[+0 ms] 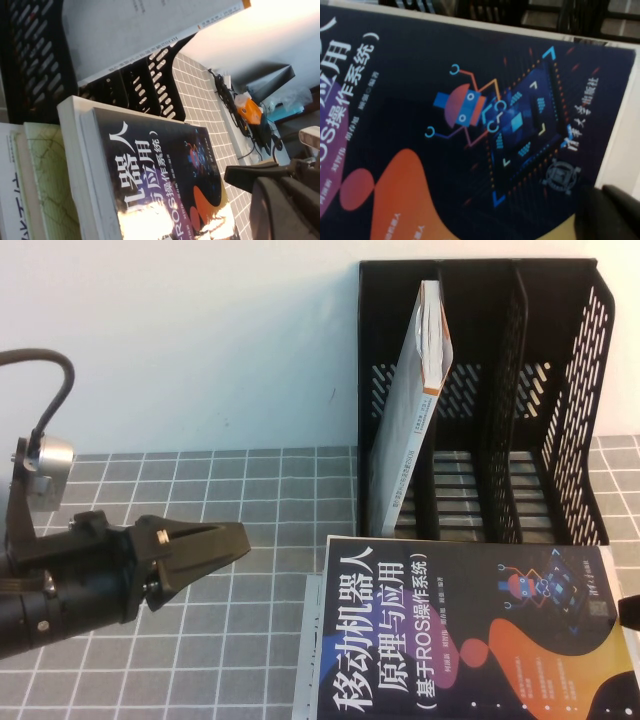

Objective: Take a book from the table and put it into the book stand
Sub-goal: Push book with right arm

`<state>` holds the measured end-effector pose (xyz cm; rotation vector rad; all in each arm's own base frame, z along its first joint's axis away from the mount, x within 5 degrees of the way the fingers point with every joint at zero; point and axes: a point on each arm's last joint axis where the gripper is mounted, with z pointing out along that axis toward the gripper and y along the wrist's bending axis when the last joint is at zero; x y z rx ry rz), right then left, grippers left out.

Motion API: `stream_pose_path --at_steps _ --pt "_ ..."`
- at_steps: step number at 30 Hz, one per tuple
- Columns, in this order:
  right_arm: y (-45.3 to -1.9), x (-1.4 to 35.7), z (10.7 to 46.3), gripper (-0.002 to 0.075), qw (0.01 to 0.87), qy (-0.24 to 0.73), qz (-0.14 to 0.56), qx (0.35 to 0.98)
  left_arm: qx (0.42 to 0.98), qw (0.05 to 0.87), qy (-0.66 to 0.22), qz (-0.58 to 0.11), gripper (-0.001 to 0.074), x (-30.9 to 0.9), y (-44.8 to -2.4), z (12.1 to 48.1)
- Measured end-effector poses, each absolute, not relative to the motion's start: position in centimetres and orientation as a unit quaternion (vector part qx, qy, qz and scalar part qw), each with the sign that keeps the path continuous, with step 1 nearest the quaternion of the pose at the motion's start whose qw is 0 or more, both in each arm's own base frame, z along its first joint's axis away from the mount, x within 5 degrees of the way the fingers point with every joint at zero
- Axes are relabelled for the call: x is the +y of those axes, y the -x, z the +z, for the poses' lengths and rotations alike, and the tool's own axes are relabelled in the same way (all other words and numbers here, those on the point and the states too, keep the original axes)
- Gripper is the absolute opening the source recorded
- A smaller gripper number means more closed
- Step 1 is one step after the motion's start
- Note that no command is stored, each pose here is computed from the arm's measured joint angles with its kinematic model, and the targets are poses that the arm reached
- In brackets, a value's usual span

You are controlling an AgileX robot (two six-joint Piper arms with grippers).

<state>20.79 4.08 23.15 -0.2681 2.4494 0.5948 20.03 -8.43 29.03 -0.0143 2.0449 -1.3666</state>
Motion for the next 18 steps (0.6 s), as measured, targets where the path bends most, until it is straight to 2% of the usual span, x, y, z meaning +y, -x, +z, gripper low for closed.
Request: stream_pose_path --at_steps 9,16,18 --pt "-21.5 4.7 22.1 -0.0003 0.264 0.086 0.251 0.927 0.783 0.334 0.001 -0.524 -0.0004 -8.5 -20.0 29.0" --pt "-21.8 7.3 21.9 -0.0003 0.267 0.098 0.272 0.919 0.785 0.331 -0.012 -0.523 -0.0001 -8.5 -19.8 29.0" --pt "-21.8 7.8 21.9 -0.0003 0.270 0.105 0.274 0.917 0.786 0.324 -0.009 -0.526 0.0021 -8.6 -19.8 29.0"
